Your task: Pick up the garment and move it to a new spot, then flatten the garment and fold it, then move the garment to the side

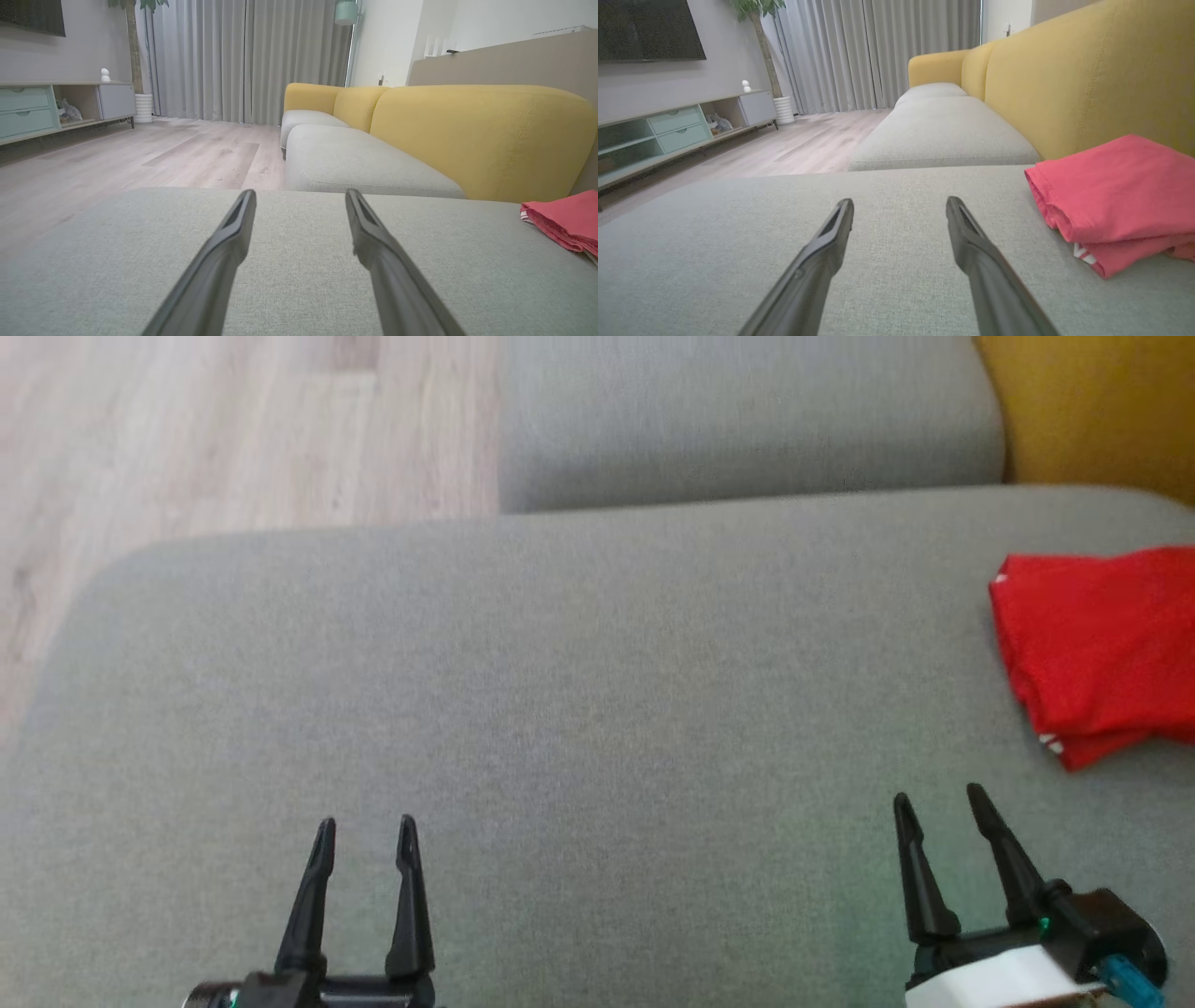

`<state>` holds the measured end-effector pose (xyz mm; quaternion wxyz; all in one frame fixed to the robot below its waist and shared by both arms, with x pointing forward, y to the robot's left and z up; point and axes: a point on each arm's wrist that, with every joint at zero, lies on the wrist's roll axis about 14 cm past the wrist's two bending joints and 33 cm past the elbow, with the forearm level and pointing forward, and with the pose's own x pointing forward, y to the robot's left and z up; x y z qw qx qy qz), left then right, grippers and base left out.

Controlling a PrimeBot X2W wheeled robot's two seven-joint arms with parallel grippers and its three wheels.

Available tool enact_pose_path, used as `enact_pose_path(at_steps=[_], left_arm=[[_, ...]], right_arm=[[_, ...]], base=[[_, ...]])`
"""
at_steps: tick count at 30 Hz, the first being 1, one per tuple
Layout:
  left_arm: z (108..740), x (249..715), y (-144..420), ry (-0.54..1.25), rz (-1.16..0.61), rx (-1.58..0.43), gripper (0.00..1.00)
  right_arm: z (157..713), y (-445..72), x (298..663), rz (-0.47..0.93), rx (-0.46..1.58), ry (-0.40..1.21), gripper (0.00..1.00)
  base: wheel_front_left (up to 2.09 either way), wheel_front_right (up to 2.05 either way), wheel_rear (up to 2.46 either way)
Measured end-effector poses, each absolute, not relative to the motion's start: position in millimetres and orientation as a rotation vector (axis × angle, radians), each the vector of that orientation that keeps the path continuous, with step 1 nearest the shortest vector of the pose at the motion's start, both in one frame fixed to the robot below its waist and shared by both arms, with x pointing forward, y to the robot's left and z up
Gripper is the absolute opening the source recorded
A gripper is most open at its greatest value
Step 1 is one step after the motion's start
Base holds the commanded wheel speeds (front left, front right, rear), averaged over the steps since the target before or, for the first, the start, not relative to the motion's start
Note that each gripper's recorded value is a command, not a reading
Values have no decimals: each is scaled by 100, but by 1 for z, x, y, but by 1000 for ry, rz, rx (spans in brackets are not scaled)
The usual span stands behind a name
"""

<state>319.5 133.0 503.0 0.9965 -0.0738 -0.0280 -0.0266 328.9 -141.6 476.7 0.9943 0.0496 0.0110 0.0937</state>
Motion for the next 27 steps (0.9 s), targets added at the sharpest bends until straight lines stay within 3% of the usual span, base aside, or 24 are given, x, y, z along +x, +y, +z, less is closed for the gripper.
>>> enact_pose_path(at_steps=[24,25,27], left_arm=[[508,309,139,-79,-44,-119,100],[509,309,139,-82,-44,-111,0],[502,308,138,-60,-46,-106,0]], right_arm=[[482,-135,318,197,97,3,100],[482,-135,318,198,98,4,0],[473,-135,317,197,99,31,0]], base=[[0,0,0],[0,0,0],[0,0,0]])
